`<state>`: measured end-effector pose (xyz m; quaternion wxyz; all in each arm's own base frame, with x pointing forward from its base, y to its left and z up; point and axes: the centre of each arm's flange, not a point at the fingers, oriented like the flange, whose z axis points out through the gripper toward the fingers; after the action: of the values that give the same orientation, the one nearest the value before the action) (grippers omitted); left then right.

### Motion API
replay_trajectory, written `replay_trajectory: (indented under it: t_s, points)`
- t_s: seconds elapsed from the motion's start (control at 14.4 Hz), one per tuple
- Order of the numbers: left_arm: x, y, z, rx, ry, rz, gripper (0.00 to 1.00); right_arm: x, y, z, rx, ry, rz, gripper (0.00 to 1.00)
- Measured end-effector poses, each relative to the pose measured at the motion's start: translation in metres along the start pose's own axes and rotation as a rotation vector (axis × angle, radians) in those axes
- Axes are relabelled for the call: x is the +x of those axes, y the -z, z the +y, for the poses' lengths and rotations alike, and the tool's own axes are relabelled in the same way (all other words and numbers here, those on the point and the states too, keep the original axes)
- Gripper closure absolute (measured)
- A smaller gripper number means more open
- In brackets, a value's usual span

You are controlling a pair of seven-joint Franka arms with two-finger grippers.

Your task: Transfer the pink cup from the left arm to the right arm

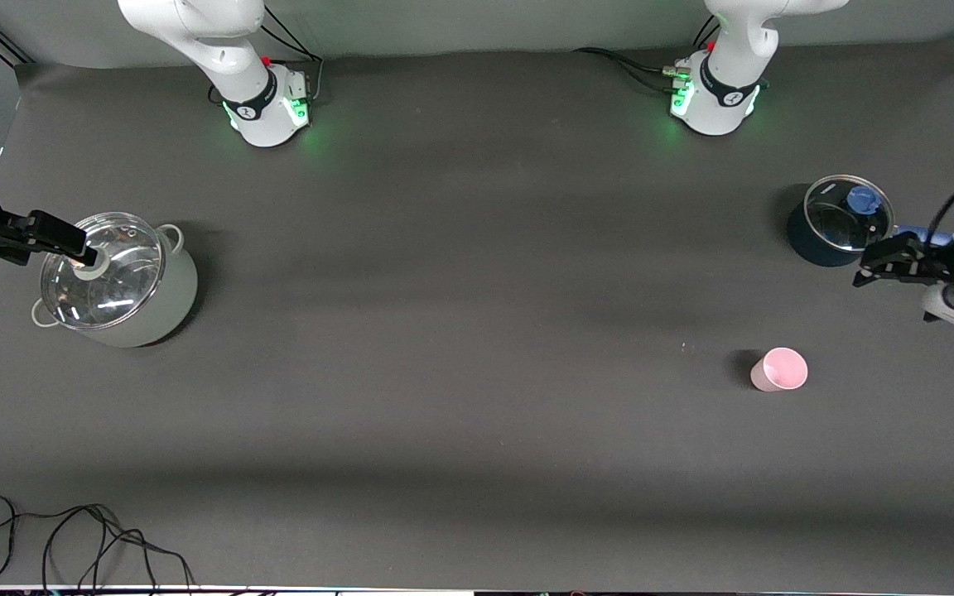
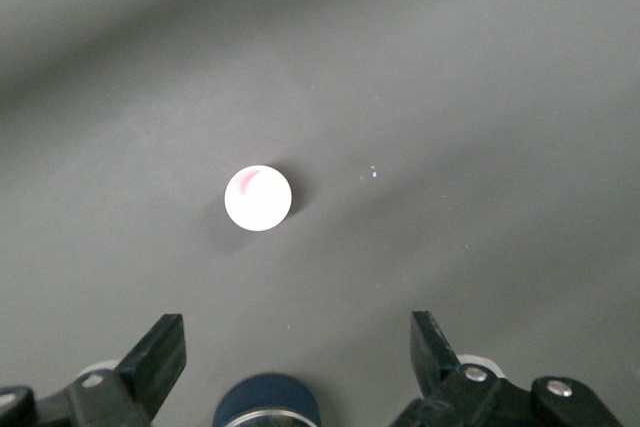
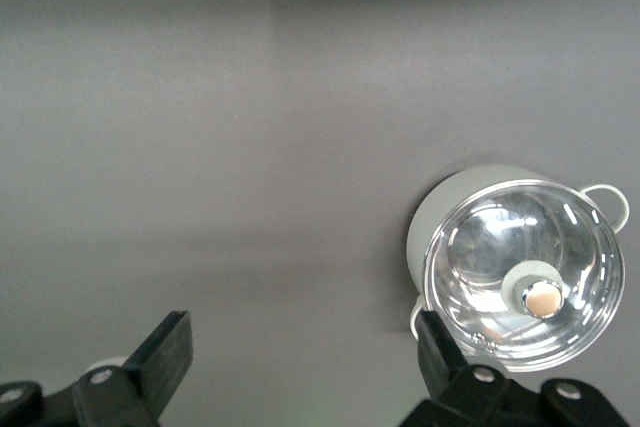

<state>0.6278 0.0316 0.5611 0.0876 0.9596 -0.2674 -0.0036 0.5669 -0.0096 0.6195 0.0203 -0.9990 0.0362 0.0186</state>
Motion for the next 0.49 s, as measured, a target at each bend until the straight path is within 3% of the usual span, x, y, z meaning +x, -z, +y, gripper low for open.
replay_trajectory:
  t_s: [0.49]
  points:
    - [-0.054,-0.046,-0.119,-0.228,-0.223,0.205,0.00,0.000,0.000,0.000,0.000,0.000,-0.003,0.00]
